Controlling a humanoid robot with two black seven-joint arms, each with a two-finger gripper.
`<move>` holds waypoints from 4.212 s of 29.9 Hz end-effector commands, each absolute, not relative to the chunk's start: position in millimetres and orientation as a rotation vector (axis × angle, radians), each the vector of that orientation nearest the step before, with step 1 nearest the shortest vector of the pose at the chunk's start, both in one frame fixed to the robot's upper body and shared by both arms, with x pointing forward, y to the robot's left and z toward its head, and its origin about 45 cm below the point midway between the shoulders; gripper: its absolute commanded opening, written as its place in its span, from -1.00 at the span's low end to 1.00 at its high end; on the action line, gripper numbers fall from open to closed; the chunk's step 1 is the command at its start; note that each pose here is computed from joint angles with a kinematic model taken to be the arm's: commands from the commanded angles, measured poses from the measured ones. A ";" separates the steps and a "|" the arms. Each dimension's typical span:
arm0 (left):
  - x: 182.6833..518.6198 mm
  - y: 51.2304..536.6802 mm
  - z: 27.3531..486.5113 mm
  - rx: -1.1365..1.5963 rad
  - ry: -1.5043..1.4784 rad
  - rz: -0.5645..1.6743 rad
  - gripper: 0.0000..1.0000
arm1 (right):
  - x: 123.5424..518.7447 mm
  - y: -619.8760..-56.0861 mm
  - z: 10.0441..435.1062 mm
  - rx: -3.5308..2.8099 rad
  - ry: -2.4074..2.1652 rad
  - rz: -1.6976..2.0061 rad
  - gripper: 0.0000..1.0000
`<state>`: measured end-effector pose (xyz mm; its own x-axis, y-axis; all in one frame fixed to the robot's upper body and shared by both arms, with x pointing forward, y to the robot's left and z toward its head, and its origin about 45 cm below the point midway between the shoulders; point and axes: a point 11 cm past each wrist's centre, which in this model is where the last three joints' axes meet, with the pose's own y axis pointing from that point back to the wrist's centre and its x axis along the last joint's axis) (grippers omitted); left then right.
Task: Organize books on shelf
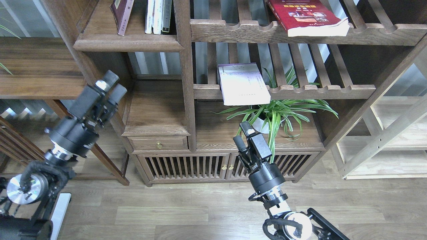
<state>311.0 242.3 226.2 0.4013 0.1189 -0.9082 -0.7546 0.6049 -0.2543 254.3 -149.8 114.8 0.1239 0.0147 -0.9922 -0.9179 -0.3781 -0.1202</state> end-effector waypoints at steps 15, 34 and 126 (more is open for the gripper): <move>302.1 246.6 202.3 -0.706 1.073 0.663 0.94 | 311.6 -202.2 171.7 -1.502 0.937 1.138 0.99; 320.2 255.2 206.1 -0.706 1.054 0.682 0.96 | 381.4 -237.1 241.4 -1.434 0.973 1.003 0.99; 320.8 264.4 185.3 -0.617 1.087 0.733 0.98 | 332.6 -351.7 205.5 -1.486 1.252 0.931 0.99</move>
<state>319.8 263.6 183.6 0.2764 0.2174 -0.9361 -0.7832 0.6154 -0.0883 348.0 -348.8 225.1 0.2273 -0.2600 -0.9385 -0.9733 -0.0294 -0.2276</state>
